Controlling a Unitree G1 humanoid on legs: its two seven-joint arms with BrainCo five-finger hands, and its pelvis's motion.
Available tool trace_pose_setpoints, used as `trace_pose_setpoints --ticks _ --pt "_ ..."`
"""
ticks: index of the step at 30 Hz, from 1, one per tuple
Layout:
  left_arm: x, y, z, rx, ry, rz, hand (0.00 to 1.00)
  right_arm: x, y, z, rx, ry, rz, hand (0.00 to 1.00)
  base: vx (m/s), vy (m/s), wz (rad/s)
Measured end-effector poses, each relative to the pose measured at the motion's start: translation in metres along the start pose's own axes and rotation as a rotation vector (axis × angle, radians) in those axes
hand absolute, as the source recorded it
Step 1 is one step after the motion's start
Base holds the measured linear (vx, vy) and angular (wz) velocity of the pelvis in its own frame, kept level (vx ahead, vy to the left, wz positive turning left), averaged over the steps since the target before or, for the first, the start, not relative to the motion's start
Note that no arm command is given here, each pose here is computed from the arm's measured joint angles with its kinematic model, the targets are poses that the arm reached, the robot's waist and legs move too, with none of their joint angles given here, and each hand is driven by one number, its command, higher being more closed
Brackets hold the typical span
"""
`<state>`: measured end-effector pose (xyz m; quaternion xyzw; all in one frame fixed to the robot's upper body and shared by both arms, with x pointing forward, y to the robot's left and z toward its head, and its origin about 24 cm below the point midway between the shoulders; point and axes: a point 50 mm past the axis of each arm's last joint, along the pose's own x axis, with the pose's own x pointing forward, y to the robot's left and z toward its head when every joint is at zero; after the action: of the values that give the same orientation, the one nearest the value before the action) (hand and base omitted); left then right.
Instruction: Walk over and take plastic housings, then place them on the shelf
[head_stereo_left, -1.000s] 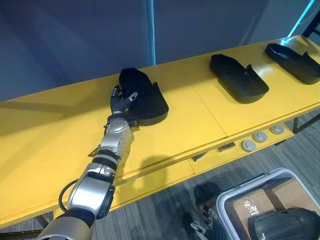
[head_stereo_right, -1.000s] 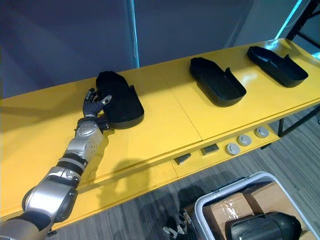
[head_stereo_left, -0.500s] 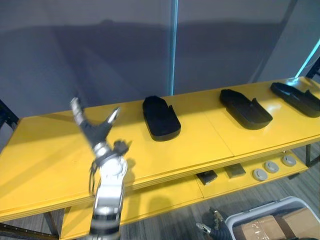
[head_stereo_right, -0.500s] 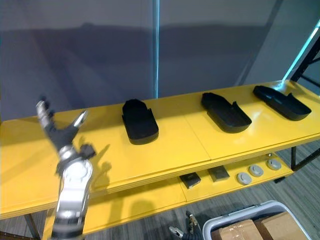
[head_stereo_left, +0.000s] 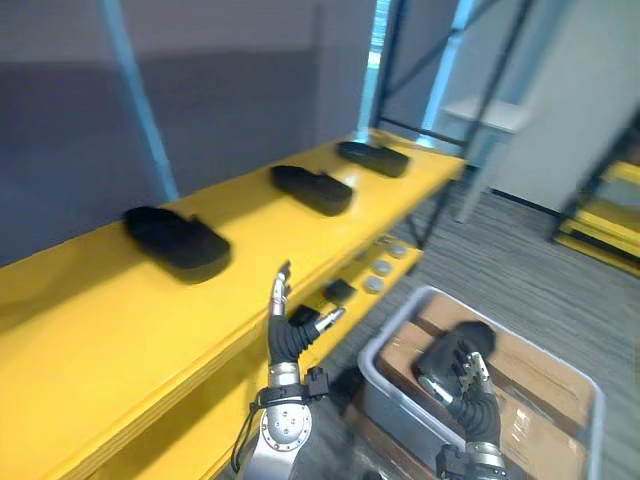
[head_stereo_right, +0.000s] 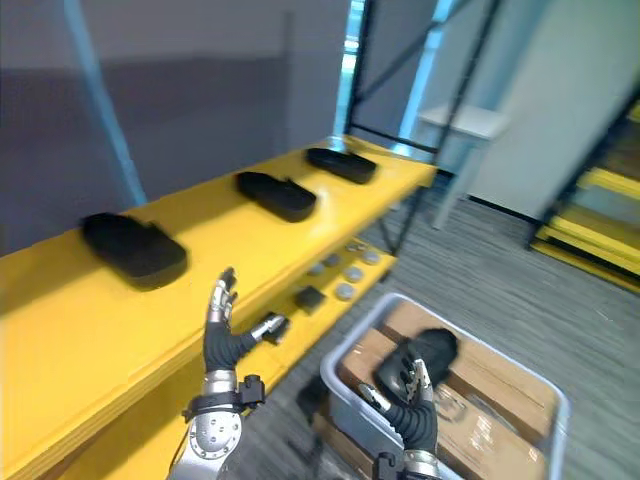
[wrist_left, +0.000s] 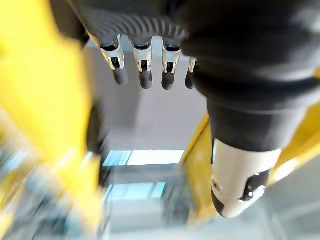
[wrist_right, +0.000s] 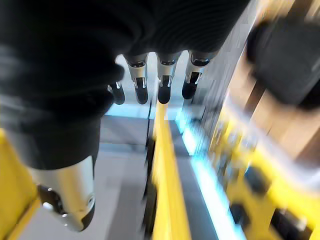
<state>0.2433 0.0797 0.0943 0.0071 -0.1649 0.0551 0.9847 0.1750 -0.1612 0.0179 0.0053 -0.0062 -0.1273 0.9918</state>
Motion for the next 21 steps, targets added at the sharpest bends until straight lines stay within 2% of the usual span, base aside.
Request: trace_pose_setpoints --ticks 3,9,13,18,21 --pt "-0.001 -0.008 -0.011 -0.018 0.057 -0.059 0.0 0.002 -0.009 -0.02 -0.051 0.083 -0.034 0.0 -0.03 -0.223 -0.57" --pt "-0.008 -0.013 -0.03 -0.042 0.151 -0.103 0.0 0.006 -0.014 -0.028 -0.094 0.109 -0.058 0.0 0.01 -0.155 -0.7" --pt "-0.02 0.015 -0.082 0.071 0.381 0.009 0.0 0.02 -0.001 -0.04 -0.109 0.161 -0.025 0.0 0.14 -0.187 -0.58" --pt "-0.05 0.044 -0.108 0.242 0.495 0.095 0.0 0.042 0.002 -0.043 -0.164 0.169 -0.064 0.0 0.1 0.019 -0.35" --pt "-0.059 0.056 -0.121 0.345 0.543 0.113 0.0 0.094 0.004 -0.011 -0.164 0.044 -0.163 0.0 0.04 0.16 -0.21"
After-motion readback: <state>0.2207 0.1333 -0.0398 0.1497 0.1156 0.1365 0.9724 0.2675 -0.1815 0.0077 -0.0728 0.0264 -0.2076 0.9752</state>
